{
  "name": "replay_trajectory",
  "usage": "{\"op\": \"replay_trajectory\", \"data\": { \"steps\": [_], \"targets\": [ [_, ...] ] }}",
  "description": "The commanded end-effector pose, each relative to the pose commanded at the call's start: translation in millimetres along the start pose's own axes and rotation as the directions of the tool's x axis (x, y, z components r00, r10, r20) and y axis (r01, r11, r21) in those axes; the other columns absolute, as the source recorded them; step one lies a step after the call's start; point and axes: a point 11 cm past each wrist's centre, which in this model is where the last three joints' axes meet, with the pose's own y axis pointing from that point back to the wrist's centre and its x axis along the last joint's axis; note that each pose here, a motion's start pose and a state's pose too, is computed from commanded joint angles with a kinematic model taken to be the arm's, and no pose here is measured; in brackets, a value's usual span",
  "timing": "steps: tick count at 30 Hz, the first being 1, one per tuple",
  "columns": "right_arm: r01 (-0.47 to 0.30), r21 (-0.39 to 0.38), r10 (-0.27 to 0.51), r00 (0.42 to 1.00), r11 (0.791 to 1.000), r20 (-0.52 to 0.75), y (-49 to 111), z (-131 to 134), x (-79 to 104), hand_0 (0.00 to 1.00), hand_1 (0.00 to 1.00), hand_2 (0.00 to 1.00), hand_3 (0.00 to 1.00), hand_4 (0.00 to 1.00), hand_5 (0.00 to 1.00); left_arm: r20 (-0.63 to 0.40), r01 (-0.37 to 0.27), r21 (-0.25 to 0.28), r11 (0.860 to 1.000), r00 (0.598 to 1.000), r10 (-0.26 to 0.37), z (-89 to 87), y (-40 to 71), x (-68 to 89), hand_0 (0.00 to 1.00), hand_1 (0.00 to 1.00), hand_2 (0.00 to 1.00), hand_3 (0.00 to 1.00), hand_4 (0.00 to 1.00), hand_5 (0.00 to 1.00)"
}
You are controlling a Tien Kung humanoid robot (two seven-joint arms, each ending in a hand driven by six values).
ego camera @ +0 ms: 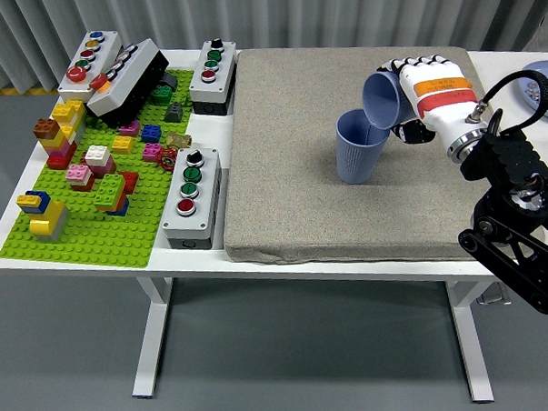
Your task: Pick cup pour cup place
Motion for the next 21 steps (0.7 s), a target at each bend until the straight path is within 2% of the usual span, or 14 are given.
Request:
{"op": "replay_trajectory", "data": {
  "steps": [21],
  "targets": [
    [-0.022, 0.017, 0.023, 0.998, 1.0, -0.054, -0.4, -2.3, 6.7, 0.833, 0.68, 0.552, 0.645, 0.752, 0.084, 0.0, -0.001, -0.005, 1.0, 1.0, 0.001, 2.5, 0.0, 0.0, 0.838, 0.811, 0.883, 0.792, 0.626, 0.998]
  ]
}}
